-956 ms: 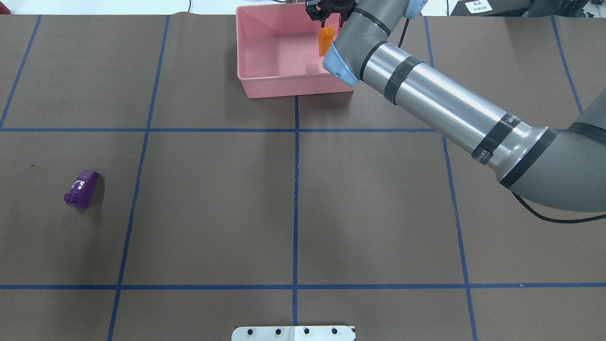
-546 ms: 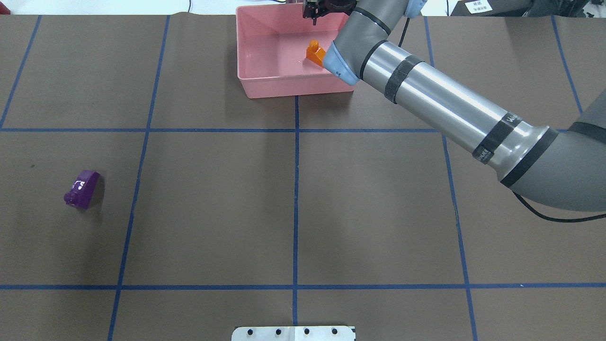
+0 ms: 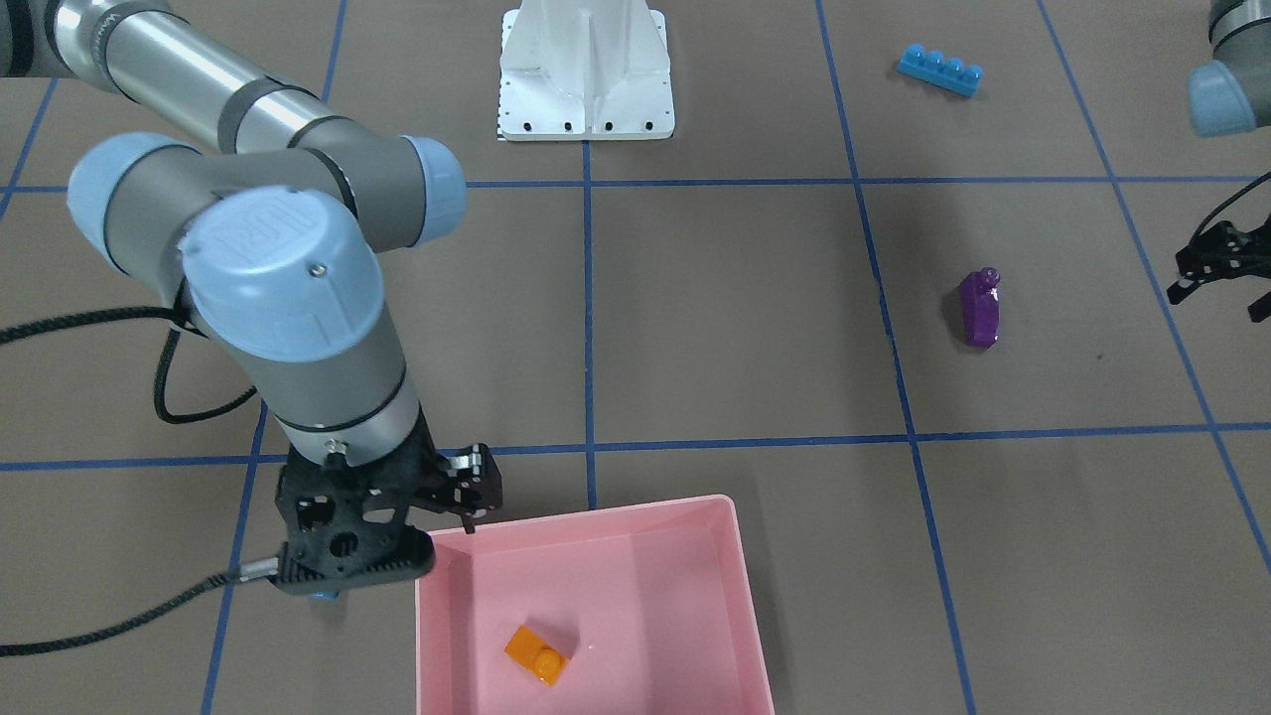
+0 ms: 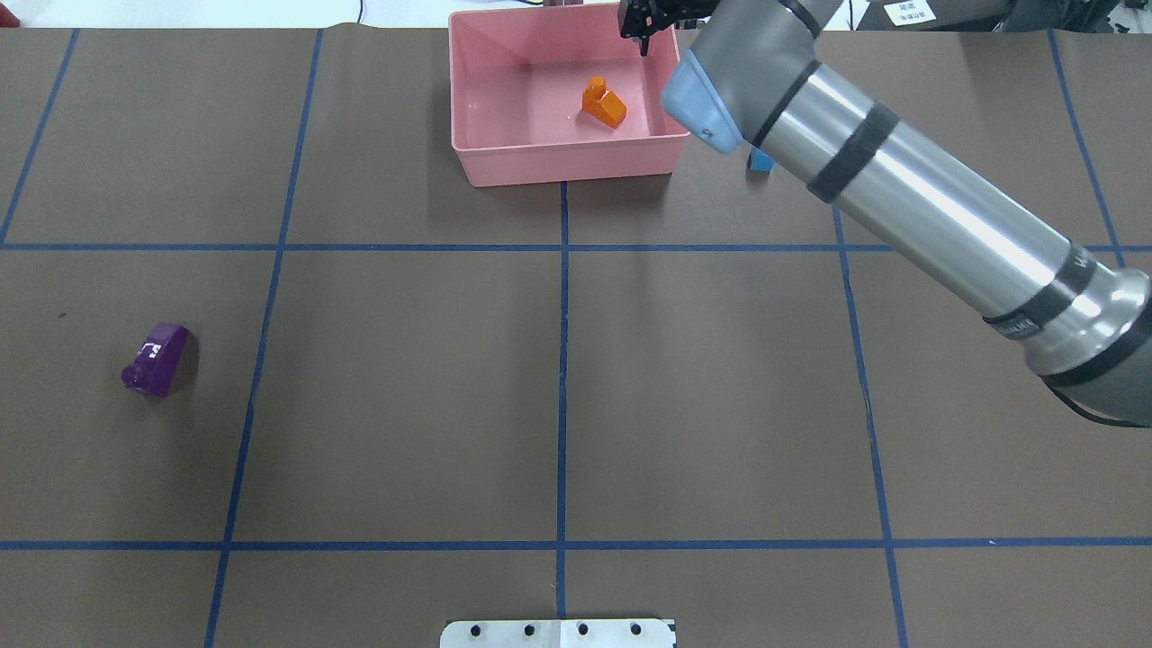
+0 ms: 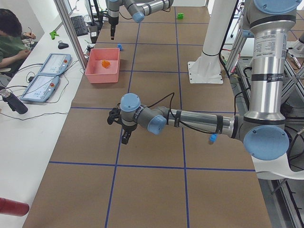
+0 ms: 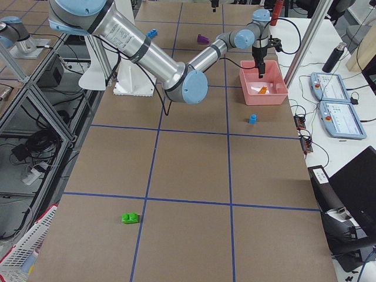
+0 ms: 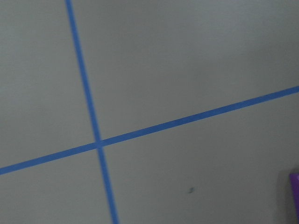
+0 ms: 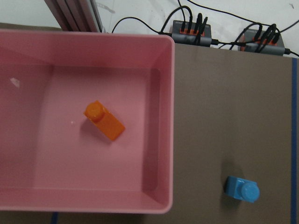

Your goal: Put all blocks into box

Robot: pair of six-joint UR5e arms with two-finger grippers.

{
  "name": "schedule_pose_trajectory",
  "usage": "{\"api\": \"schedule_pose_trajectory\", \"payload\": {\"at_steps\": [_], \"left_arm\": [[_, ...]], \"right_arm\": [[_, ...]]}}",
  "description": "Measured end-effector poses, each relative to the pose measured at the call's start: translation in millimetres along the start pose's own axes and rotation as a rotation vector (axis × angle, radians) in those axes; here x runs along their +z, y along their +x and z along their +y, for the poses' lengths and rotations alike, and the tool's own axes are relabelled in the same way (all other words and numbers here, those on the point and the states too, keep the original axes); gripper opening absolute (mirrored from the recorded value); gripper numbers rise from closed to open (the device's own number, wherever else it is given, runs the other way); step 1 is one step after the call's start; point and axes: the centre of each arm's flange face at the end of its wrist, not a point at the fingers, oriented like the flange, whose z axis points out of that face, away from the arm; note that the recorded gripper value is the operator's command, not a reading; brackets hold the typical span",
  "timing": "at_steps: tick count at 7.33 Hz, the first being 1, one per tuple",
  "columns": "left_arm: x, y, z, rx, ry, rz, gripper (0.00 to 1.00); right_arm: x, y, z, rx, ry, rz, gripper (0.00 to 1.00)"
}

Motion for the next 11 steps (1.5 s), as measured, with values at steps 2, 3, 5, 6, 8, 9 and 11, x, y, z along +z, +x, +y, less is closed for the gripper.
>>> {"api": "schedule_pose_trajectory", "payload": {"at_steps": [2, 3, 5, 6, 8, 9, 11], "left_arm": [[34, 62, 3, -0.044, -0.02, 0.016, 1.0], [52, 92, 8, -0.065, -0.032, 0.003, 1.0], [87, 139, 25, -0.085, -0.077, -0.011, 0.99], [102, 154, 33, -0.088, -0.094, -0.022, 0.73], [121, 167, 44, -0.08, -0.109, -0.052, 0.0], [124, 168, 46, -0.079, -0.111, -0.059, 0.0], [122, 172, 46, -0.077, -0.107, -0.058, 0.0]], "right_arm": [[-9, 91, 76, -0.049, -0.014, -0.032, 0.99], [-11, 135, 115, -0.076, -0.023, -0.033, 0.99], [-9, 195, 174, -0.12, -0.052, -0.015, 1.0], [-8, 210, 190, -0.133, -0.064, -0.006, 1.0], [-7, 220, 201, -0.139, -0.073, 0.001, 1.0], [-5, 221, 202, -0.139, -0.076, 0.003, 1.0], [-2, 222, 202, -0.137, -0.081, 0.008, 1.0]]}}
